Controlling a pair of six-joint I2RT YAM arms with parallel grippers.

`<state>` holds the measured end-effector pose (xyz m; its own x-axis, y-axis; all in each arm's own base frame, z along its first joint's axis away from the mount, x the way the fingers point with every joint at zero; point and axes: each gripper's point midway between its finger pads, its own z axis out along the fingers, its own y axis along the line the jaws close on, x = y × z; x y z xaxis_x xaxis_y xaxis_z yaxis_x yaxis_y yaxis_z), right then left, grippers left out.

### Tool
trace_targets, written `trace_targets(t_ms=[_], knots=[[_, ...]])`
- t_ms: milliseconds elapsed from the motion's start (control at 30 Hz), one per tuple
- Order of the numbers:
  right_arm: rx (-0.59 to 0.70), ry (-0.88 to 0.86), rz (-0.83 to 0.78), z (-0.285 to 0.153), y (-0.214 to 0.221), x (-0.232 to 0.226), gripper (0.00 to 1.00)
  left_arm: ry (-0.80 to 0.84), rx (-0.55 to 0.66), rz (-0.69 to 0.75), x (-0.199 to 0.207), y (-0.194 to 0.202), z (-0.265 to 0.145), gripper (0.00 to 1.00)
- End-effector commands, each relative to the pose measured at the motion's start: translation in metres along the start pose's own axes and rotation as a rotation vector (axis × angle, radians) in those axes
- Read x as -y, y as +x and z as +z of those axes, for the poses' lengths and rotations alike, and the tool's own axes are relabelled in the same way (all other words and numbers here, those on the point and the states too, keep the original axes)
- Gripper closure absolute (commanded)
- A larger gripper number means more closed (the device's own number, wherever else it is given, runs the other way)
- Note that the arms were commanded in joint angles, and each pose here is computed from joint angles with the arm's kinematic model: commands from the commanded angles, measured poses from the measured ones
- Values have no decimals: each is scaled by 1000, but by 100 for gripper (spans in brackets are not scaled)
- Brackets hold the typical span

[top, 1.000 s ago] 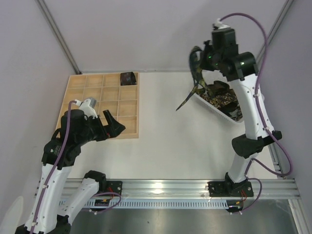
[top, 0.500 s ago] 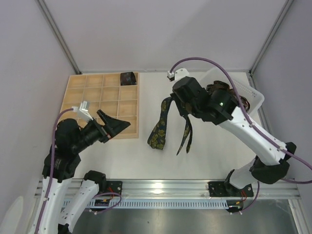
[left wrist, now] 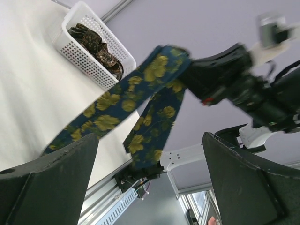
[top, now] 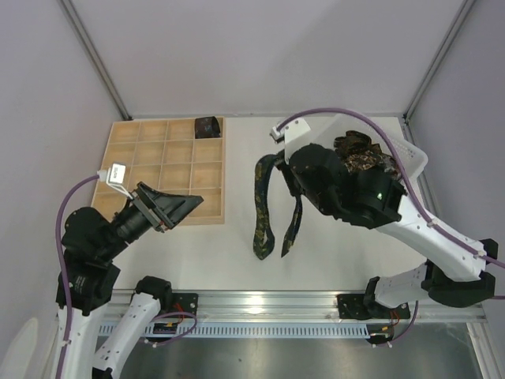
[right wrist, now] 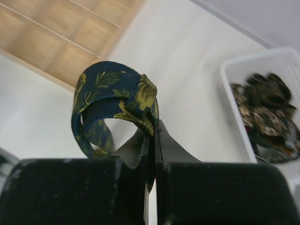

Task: Roll the ties
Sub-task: Move the tie to the center of the board

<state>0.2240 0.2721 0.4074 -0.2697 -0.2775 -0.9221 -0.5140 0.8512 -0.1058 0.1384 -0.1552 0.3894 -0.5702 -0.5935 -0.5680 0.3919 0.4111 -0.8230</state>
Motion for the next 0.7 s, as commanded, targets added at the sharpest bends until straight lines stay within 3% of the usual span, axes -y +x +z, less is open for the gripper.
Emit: trace_targets(t_ms=[0,100,300,367,467,600,667], knots=[[-66,227,-165,2,48,45,100,16,-47,28,6,3,2,0],[-233,428,-332,8,145,82,100,-7,-78,28,-3,8,5,0],[-471,810,-655,-11,213,145,100,-133,-206,-94,-50,37,18,1],[-530,818,-693,-11,235,151,100,-161,-259,-152,-66,53,21,5],[-557,749,-616,-2,259,150,100,-275,-370,-256,-116,93,27,9],[-455,672,-433,-6,254,151,100,-320,-501,-293,-131,133,42,6],[-413,668,-395,-11,247,154,100,-353,-494,-276,-140,141,62,3]])
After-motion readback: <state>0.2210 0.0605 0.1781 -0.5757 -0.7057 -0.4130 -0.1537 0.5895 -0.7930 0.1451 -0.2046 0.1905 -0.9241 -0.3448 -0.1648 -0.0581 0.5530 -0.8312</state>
